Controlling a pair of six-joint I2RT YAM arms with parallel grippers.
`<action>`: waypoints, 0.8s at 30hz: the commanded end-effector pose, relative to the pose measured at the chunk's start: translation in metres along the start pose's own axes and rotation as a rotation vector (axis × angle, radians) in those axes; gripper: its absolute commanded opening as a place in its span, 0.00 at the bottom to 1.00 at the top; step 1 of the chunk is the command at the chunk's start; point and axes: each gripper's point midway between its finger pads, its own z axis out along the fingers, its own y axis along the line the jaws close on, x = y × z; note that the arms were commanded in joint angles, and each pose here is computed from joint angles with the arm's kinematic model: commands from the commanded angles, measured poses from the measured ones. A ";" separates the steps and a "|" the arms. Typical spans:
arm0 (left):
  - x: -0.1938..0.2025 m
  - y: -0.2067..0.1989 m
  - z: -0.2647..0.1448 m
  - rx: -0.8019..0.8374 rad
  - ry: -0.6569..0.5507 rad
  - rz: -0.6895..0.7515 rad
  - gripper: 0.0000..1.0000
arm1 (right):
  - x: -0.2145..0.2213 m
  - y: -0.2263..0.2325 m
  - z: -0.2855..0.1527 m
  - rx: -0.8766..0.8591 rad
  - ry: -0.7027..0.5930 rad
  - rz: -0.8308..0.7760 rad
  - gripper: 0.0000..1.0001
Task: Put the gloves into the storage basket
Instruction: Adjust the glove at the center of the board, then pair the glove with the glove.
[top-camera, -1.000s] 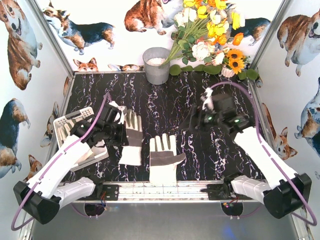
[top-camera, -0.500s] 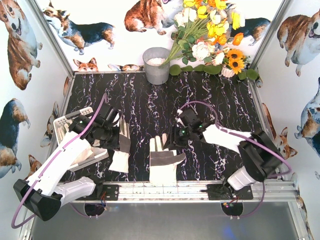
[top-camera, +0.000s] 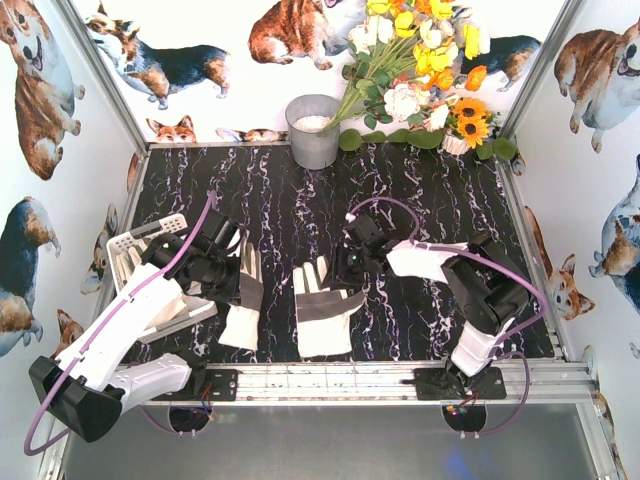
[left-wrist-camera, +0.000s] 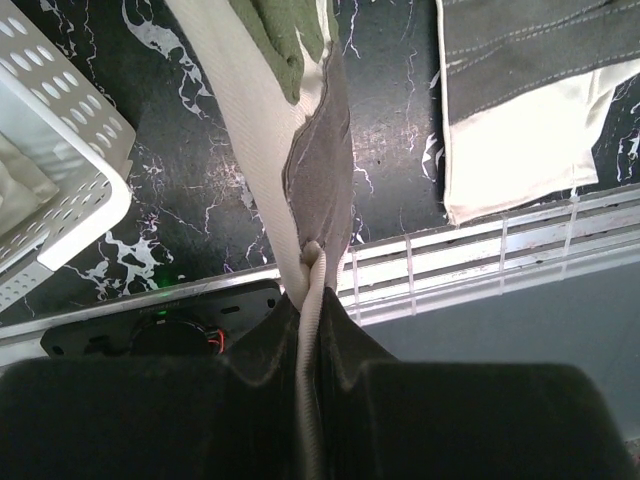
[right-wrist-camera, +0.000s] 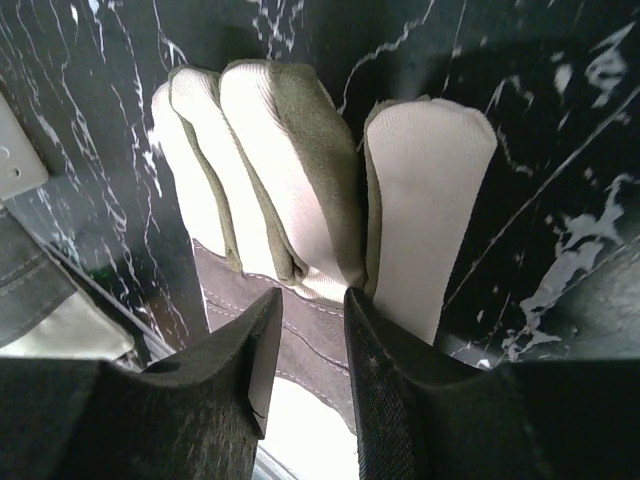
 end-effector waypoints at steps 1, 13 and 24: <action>-0.003 -0.003 -0.002 0.013 -0.016 -0.003 0.00 | -0.030 -0.028 0.007 0.133 -0.109 -0.034 0.34; -0.015 -0.013 0.019 0.029 0.002 0.012 0.00 | -0.053 0.053 -0.042 -0.131 -0.152 -0.098 0.50; -0.031 -0.033 0.042 0.115 -0.011 0.015 0.03 | -0.022 0.156 -0.060 -0.528 -0.055 -0.043 0.63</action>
